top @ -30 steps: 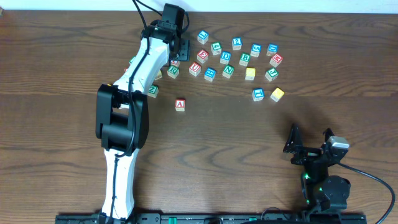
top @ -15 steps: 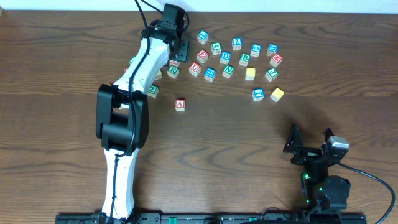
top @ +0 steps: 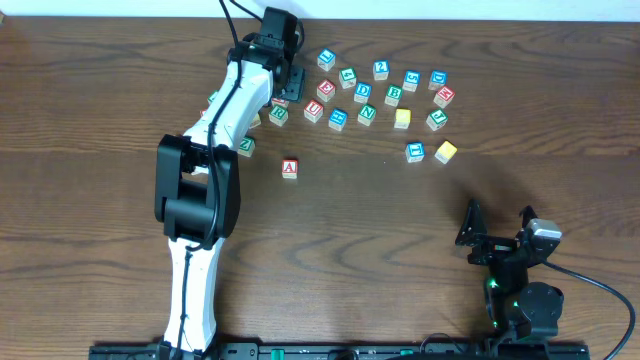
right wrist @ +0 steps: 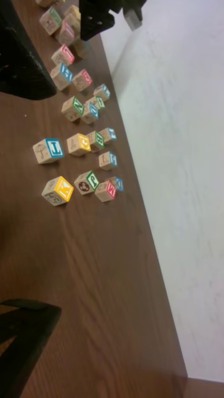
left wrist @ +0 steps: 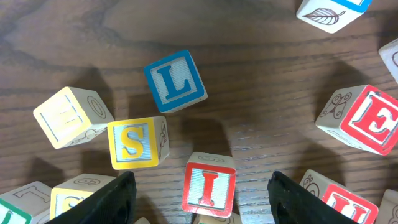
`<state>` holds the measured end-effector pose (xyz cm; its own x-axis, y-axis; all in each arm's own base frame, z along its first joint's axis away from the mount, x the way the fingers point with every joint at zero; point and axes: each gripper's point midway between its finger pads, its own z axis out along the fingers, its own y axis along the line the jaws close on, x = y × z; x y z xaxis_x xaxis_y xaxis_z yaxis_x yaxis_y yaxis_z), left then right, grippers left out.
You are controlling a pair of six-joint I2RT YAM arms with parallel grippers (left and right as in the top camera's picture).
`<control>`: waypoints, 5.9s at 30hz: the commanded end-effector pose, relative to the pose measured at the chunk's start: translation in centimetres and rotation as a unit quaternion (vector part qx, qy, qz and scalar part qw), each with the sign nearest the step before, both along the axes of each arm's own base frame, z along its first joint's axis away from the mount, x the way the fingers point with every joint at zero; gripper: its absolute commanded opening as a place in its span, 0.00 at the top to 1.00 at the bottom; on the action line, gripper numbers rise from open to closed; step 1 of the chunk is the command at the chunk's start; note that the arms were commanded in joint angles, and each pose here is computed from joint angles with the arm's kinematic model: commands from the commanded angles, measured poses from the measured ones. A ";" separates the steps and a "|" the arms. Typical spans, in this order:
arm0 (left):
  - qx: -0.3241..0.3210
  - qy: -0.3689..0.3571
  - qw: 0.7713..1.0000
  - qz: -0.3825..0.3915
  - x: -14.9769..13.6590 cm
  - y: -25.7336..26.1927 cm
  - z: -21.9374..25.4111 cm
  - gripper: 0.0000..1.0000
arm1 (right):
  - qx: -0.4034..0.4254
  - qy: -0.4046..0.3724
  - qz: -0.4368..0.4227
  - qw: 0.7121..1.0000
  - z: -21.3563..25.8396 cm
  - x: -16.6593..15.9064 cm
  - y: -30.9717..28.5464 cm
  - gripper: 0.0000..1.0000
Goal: Spell out AI2
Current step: 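Lower the left gripper and grasp the red I block, then carry the red I block to the right of the A block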
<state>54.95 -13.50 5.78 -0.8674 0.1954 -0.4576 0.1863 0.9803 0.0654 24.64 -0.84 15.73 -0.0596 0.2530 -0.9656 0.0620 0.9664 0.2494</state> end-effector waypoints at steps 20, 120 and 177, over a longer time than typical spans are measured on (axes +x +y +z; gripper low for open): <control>0.012 0.017 1.000 0.000 -0.1 0.4 -2.6 0.37 | 0.003 -0.001 -0.002 1.000 0.0 0.0 -0.1 0.01; -0.041 -0.014 0.997 0.067 -5.1 0.4 11.1 0.74 | 0.003 -0.001 -0.002 1.000 0.0 0.0 -0.1 0.01; -0.069 0.129 0.981 0.125 -16.8 -6.4 -5.1 0.68 | 0.003 -0.001 -0.002 1.000 0.0 0.0 -0.1 0.01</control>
